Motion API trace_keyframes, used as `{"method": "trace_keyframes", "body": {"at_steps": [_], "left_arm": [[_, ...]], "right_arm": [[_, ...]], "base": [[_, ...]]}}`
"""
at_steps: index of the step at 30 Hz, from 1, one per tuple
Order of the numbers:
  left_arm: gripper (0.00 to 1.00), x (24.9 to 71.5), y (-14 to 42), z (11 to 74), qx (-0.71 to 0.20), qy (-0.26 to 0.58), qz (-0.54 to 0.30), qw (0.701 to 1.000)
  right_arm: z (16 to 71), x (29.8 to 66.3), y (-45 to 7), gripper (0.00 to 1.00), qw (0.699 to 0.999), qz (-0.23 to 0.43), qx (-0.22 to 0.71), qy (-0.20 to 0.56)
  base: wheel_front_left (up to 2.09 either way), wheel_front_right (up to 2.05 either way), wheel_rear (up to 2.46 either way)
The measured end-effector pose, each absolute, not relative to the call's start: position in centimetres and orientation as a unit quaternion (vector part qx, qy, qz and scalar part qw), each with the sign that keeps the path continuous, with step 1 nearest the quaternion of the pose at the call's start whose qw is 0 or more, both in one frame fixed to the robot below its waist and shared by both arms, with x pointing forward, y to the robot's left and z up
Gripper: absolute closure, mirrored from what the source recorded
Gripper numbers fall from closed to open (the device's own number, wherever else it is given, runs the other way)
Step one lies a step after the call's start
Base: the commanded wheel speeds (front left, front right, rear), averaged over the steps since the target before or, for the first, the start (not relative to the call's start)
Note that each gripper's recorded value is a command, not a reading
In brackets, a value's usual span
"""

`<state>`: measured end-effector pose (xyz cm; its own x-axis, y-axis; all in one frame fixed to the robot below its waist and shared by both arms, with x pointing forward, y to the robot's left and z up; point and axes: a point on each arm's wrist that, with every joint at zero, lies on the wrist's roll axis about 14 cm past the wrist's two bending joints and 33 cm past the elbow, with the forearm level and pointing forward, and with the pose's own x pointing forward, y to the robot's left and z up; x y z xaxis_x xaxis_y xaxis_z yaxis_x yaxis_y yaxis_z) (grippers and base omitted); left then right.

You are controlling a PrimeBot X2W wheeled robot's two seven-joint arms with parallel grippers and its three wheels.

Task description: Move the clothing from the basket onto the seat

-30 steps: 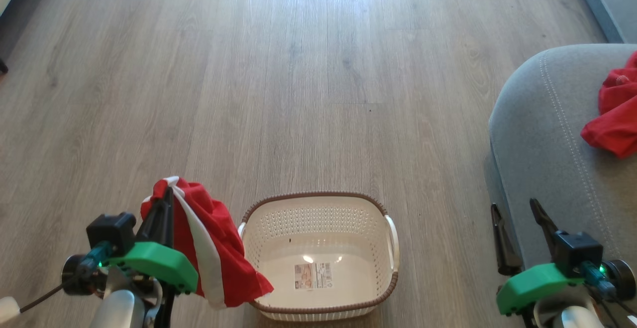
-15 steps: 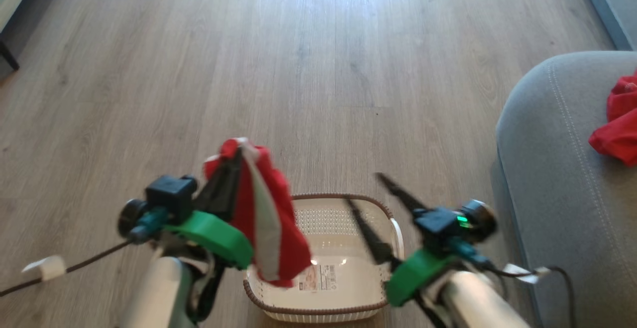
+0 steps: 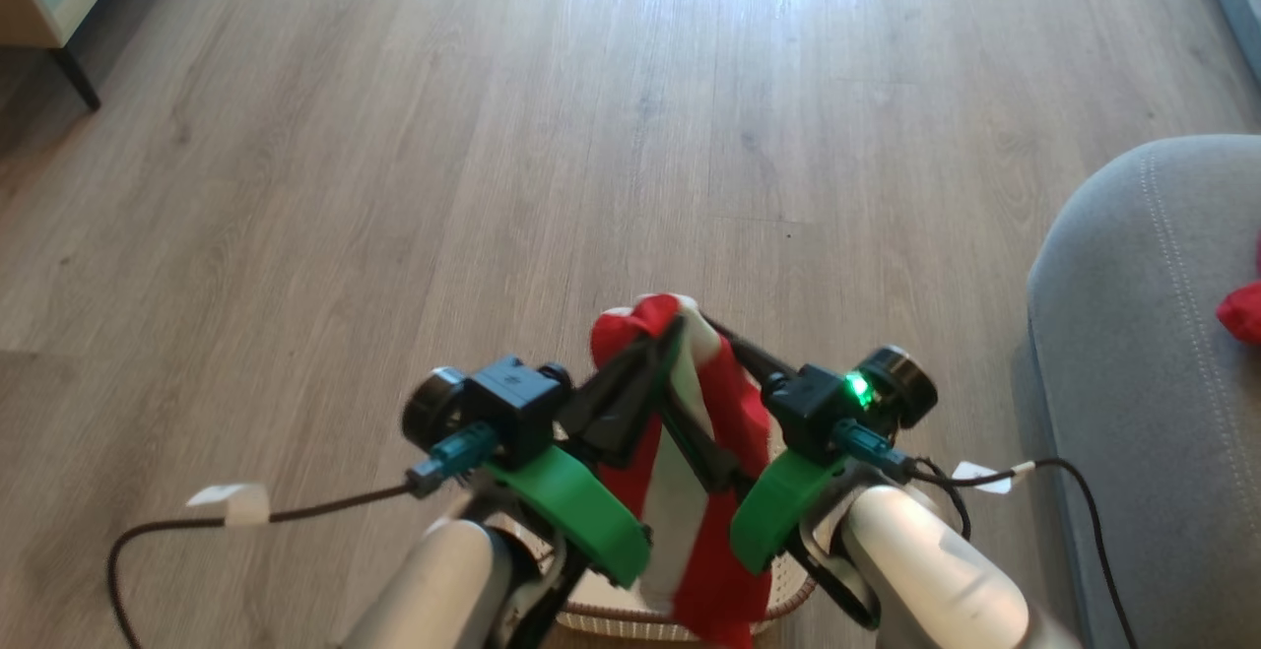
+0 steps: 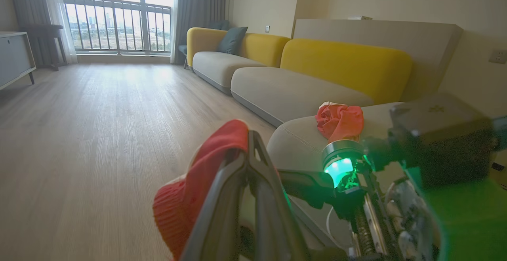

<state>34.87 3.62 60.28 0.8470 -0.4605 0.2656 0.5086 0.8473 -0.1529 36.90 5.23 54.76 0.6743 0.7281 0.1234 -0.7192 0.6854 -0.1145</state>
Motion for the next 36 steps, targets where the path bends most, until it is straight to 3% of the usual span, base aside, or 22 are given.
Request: {"method": "trace_keyframes", "body": {"at_steps": [1, 2, 3, 7, 8, 11, 12, 18, 24, 36], "left_arm": [[1.0, 34.6, 3.3, 60.4, -0.111, -0.111, -0.26, 0.953], [1.0, 34.4, 3.0, 60.5, -0.113, -0.11, -0.264, 0.952], [1.0, 34.3, 2.9, 60.6, -0.115, -0.111, -0.264, 0.951], [1.0, 34.4, 2.6, 60.7, -0.124, -0.109, -0.263, 0.951], [0.92, 34.5, 2.6, 60.6, -0.124, -0.107, -0.261, 0.951], [0.41, 34.9, 2.4, 60.0, -0.126, -0.101, -0.258, 0.953], [0.0, 35.1, 2.3, 59.7, -0.126, -0.098, -0.257, 0.953], [0.0, 36.3, 1.6, 56.7, -0.114, -0.069, -0.253, 0.958], [0.0, 35.9, -2.2, 53.4, -0.105, -0.031, -0.306, 0.946], [0.0, 32.7, -11.6, 54.3, -0.135, -0.018, -0.448, 0.884]], "right_arm": [[54.2, 36.9, 5.3, 0.0, 0.914, 0.398, -0.03, -0.071], [53.6, 36.8, 5.3, 0.62, 0.915, 0.398, -0.027, -0.061], [53.1, 36.8, 5.3, 1.0, 0.916, 0.398, -0.021, -0.051], [52.0, 36.5, 5.2, 1.0, 0.916, 0.401, -0.006, -0.027], [51.9, 36.6, 4.9, 1.0, 0.917, 0.397, -0.002, -0.025], [51.6, 37.1, 3.3, 1.0, 0.924, 0.381, -0.004, -0.021], [51.6, 37.4, 2.6, 1.0, 0.927, 0.374, -0.007, -0.02], [53.8, 39.8, -3.0, 1.0, 0.95, 0.308, -0.02, -0.053], [56.8, 41.1, -10.1, 1.0, 0.969, 0.228, -0.038, -0.093], [58.2, 38.7, -22.2, 1.0, 0.99, 0.076, -0.063, -0.105]], "base": [[0.0, 0.0, 0.0], [0.0, 0.0, 0.0], [0.0, 0.0, 0.0], [0.0, 0.0, 0.0], [0.0, 0.0, 0.0], [0.0, 0.0, 0.0], [0.0, 0.0, 0.0], [0.0, 0.0, 0.0], [0.0, 0.0, 0.0], [0.0, 0.0, 0.0]]}}
